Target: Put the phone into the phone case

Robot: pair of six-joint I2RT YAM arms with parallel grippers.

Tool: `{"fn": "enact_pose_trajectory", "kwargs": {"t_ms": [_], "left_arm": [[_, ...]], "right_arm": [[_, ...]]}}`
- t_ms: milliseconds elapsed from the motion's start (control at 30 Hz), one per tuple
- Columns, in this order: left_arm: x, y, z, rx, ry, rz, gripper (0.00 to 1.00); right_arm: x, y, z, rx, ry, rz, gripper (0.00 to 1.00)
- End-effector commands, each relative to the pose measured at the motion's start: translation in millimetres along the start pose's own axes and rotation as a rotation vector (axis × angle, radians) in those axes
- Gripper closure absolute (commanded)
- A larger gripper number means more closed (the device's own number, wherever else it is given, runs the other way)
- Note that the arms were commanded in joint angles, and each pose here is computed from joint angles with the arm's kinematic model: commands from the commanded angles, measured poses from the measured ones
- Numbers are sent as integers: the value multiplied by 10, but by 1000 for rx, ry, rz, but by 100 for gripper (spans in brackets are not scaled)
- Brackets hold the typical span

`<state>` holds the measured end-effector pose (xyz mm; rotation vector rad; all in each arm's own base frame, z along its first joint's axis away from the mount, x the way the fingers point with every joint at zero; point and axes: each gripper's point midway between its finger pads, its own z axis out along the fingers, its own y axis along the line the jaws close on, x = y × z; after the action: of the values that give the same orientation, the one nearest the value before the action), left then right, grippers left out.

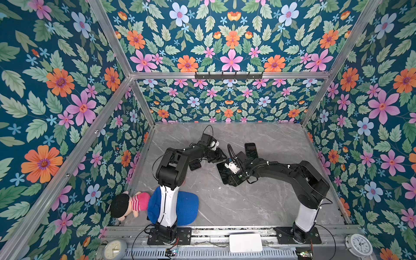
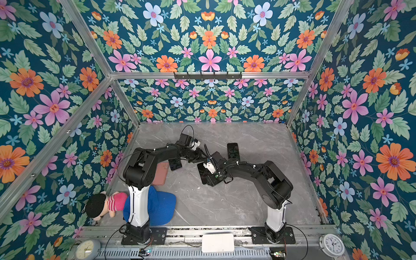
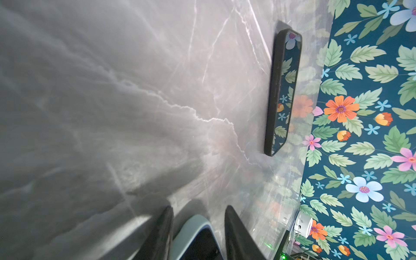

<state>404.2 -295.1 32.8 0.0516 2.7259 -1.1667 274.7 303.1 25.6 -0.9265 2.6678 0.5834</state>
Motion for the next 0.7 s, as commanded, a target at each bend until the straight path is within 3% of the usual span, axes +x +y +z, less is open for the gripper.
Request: {"fn": "enact_pose_trajectory", "kwargs": {"t_ms": [0,667], "left_arm": [[161,176,45,-67,44,-55,60],[281,99,109,-50,64,-39,63]], "right_arm": [[77,-51,77,19,30,10,50],[-63,28,56,-19,-18,67,58]]}}
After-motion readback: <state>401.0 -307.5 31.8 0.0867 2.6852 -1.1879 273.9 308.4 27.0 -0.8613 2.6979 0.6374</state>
